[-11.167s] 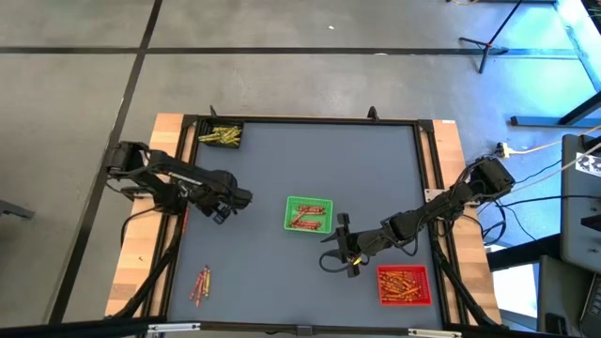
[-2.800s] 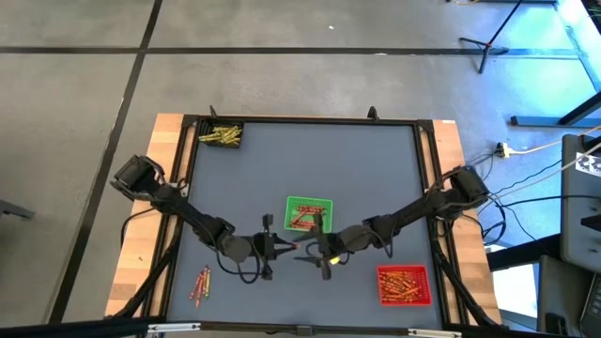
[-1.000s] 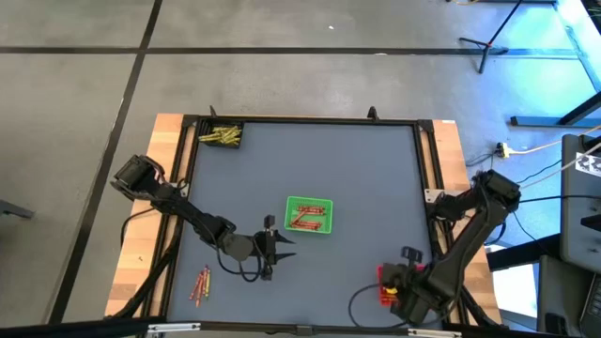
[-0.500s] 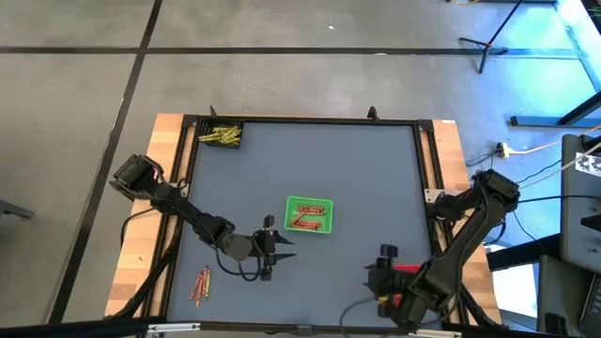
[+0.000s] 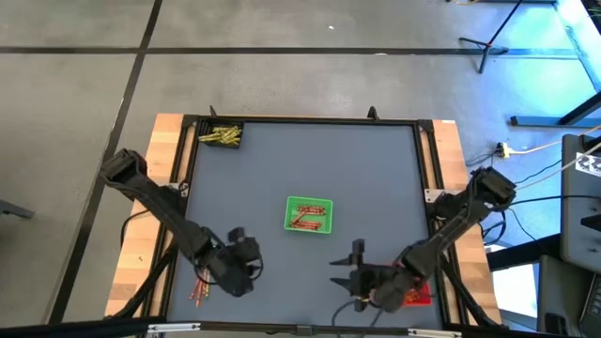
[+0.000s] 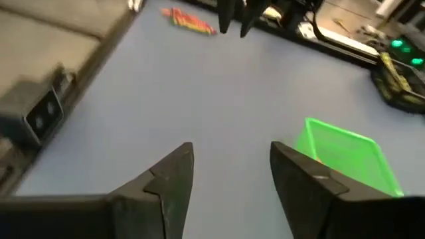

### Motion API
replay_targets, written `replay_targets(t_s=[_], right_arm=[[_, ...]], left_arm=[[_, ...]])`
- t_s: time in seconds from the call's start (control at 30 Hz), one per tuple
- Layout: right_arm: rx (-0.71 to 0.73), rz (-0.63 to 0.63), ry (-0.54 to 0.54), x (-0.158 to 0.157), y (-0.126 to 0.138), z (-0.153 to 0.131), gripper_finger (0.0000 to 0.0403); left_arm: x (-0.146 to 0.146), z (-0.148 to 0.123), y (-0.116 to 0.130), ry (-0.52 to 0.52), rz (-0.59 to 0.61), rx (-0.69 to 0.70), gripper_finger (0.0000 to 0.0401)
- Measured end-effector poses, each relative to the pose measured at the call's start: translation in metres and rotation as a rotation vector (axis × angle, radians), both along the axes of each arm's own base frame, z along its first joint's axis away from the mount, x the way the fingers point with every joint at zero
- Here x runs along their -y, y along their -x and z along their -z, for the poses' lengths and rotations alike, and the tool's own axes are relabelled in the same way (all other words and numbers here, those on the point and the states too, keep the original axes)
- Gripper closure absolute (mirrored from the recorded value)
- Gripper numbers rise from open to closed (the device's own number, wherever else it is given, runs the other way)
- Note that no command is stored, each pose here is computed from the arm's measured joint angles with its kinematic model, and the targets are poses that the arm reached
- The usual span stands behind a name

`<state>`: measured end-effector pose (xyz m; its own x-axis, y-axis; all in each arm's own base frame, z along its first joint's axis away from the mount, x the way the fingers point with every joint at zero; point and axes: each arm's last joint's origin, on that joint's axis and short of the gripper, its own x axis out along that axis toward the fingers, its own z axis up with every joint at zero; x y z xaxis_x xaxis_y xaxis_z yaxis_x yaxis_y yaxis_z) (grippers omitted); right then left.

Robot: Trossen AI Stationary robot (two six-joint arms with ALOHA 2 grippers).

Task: Sort crayons
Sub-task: Put the red crayon into the green bin

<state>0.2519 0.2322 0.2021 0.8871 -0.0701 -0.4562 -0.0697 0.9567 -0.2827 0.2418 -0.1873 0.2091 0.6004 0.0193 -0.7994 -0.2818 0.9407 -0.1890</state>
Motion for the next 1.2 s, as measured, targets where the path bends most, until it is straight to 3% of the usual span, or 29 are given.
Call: replay_targets(t_s=[0.27, 0.5, 0.83, 1.2], right_arm=[[0.122, -0.108, -0.111, 0.011, -0.01, 0.014, 0.0205], [0.127, -0.122, -0.111, 0.003, -0.018, 0.039, 0.0205], [0.104, -0.11, -0.137, -0.003, -0.023, 0.069, 0.0205], [0.121, -0.109, -0.153, -0.003, -0.024, 0.067, 0.0205]], left_arm=[[0.029, -0.01, 0.045, 0.274, -0.279, -0.335, 0.0273], [0.055, -0.007, 0.084, 0.376, -0.463, -0.416, 0.0273], [0.065, 0.012, 0.124, 0.321, -0.58, -0.537, 0.0273], [0.052, 0.036, 0.119, 0.27, -0.535, -0.662, 0.0273]])
